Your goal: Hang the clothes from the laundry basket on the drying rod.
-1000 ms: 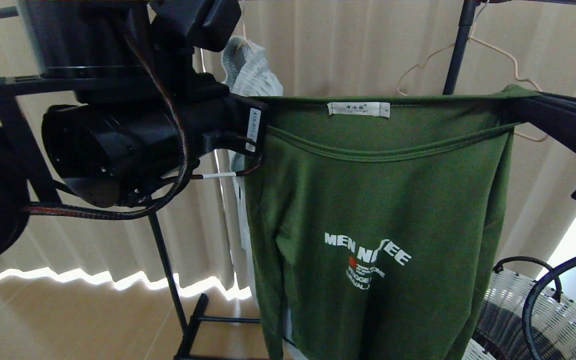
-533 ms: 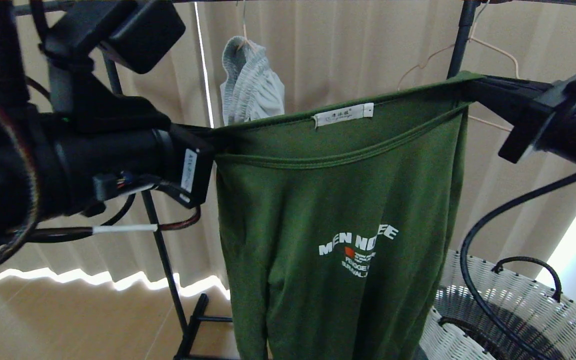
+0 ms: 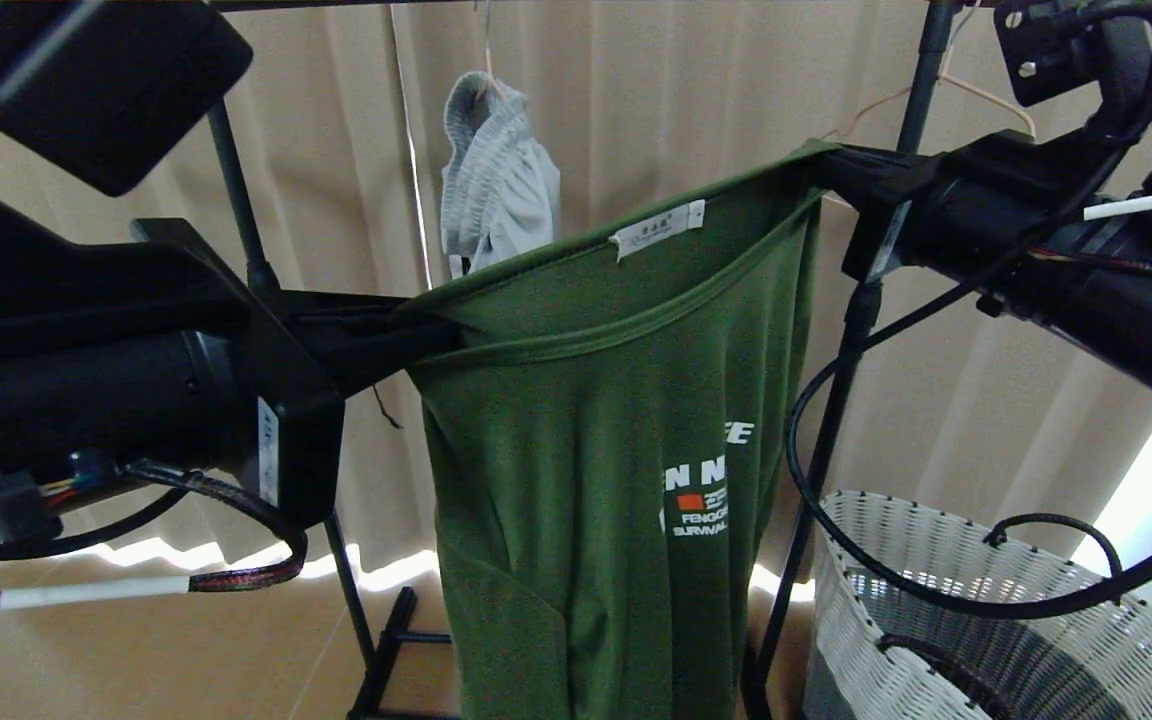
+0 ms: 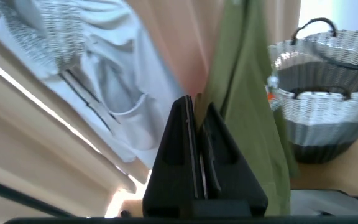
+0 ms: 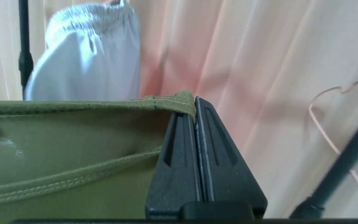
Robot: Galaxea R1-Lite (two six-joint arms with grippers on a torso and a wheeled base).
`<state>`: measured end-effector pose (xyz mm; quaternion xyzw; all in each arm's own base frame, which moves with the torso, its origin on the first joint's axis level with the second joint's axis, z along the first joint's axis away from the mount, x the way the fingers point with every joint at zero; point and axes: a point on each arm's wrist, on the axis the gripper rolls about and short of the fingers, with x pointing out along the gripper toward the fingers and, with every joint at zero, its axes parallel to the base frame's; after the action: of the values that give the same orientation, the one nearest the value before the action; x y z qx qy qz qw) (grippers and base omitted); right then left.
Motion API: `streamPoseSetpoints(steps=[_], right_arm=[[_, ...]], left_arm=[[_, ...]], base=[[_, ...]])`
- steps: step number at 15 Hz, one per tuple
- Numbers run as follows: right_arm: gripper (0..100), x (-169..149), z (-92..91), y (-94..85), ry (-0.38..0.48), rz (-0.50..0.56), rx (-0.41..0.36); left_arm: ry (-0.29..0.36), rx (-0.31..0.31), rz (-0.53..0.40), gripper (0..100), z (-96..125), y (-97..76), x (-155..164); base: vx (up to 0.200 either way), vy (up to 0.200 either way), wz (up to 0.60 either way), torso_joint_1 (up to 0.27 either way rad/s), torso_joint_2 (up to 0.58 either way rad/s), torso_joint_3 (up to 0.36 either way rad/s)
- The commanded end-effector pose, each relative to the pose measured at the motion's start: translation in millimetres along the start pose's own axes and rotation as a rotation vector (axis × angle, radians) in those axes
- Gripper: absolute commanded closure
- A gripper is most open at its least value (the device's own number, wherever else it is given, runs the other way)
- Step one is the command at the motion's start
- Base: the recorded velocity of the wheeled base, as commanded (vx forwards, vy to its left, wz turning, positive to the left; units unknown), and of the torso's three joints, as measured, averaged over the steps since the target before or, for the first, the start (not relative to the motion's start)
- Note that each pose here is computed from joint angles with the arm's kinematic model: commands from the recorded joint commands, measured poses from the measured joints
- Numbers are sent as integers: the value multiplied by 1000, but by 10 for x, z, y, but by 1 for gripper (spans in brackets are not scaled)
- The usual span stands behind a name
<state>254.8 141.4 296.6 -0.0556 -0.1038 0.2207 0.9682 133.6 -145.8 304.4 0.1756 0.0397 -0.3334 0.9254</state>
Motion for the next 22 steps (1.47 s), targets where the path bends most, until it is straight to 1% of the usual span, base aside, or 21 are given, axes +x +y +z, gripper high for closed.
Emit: streamPoseSetpoints(steps=[1, 5, 7, 9, 10, 11, 12, 13, 14, 15, 17, 19, 22], right_arm=[[100, 65, -66, 16, 18, 3, -1], [100, 27, -25, 1, 6, -10, -4], [100, -50, 11, -28, 10, -18, -7], [100, -95, 11, -29, 20, -17, -7], [100, -141, 64, -40, 5, -21, -6], [100, -198, 135, -58, -16, -24, -6], [100, -230, 172, -66, -27, -26, -5], [100, -342, 230, -80, -24, -25, -5], [100, -388, 250, -85, -23, -25, -5], [100, -554, 276, -96, -3, -22, -6], [100, -727, 250, -94, 24, -14, -7], [100, -835, 151, -82, 56, -9, -9], [100, -849, 150, -82, 52, -8, -9]], left_arm=[[-5, 1, -4, 100, 2, -9, -13], [-6, 0, -2, 100, 12, -7, 8], [-6, -3, 6, 100, 22, 2, 26], [10, 0, 4, 100, 5, -11, 90], [18, -2, 29, 100, 27, 22, 157], [22, -7, 84, 100, 67, 109, 220], [24, -7, 115, 100, 88, 151, 242], [35, 2, 187, 100, 114, 265, 299], [36, 5, 199, 100, 116, 287, 313], [-8, -3, 238, 100, 177, 360, 356], [-71, -9, 283, 100, 260, 397, 455], [-82, 24, 304, 100, 277, 400, 507], [-83, 28, 305, 100, 273, 399, 499]], base=[[0, 0, 0, 0, 0, 0], [0, 0, 0, 0, 0, 0], [0, 0, 0, 0, 0, 0], [0, 0, 0, 0, 0, 0], [0, 0, 0, 0, 0, 0], [0, 0, 0, 0, 0, 0], [0, 0, 0, 0, 0, 0], [0, 0, 0, 0, 0, 0], [0, 0, 0, 0, 0, 0], [0, 0, 0, 0, 0, 0], [0, 0, 0, 0, 0, 0], [0, 0, 0, 0, 0, 0], [0, 0, 0, 0, 0, 0]])
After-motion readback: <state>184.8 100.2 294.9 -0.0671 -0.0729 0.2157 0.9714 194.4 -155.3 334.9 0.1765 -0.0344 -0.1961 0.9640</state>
